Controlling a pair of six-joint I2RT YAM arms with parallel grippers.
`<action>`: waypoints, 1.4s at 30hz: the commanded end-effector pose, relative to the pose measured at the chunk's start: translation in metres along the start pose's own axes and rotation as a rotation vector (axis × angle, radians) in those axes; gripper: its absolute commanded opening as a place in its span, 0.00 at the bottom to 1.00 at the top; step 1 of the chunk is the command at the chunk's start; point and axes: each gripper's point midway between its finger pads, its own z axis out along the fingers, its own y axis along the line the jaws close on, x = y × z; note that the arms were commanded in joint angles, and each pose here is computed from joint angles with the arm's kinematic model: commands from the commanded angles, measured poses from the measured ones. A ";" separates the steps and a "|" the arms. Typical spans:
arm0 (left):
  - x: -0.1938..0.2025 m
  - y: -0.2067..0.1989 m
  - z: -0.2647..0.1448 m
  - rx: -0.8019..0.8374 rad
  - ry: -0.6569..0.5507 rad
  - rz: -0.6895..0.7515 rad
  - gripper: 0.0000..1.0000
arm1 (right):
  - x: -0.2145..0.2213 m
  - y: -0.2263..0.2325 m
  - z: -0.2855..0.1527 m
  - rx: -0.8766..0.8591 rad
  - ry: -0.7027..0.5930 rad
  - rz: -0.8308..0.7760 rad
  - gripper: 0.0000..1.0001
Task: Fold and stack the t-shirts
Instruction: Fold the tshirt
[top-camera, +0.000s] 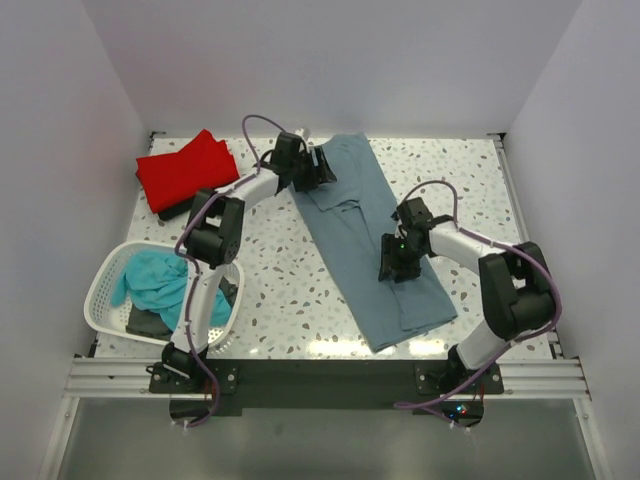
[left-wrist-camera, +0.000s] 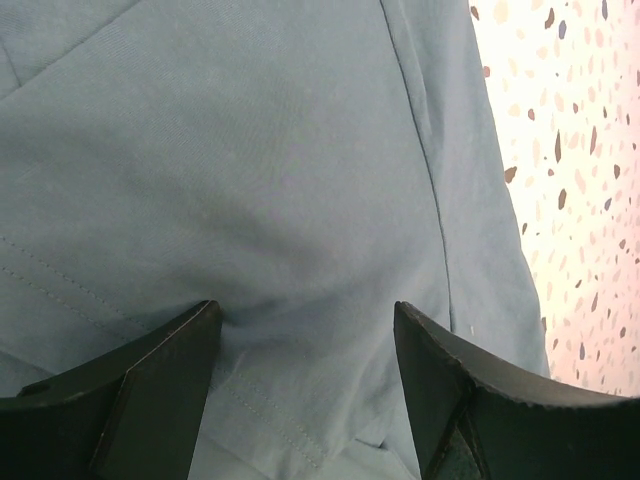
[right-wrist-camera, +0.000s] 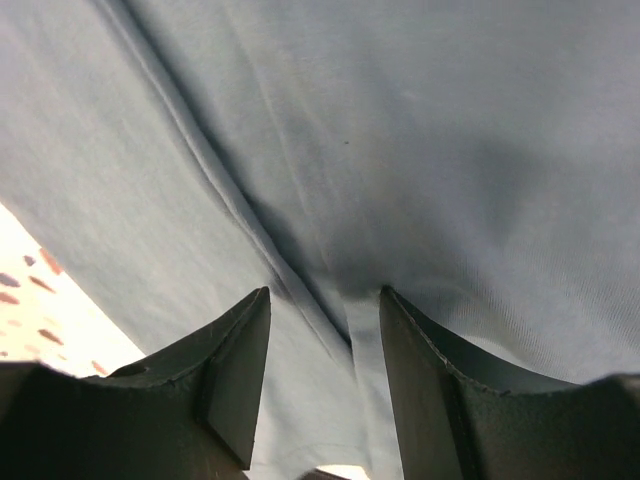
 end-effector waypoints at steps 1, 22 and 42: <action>0.011 0.025 0.015 -0.021 0.045 0.066 0.75 | 0.023 0.022 0.019 -0.056 0.111 -0.010 0.52; 0.013 0.016 0.039 0.115 0.055 0.149 0.76 | 0.018 0.122 0.050 -0.147 0.159 -0.167 0.51; -0.044 -0.071 -0.012 0.232 -0.107 0.283 0.76 | 0.015 0.124 -0.018 -0.041 0.070 -0.253 0.54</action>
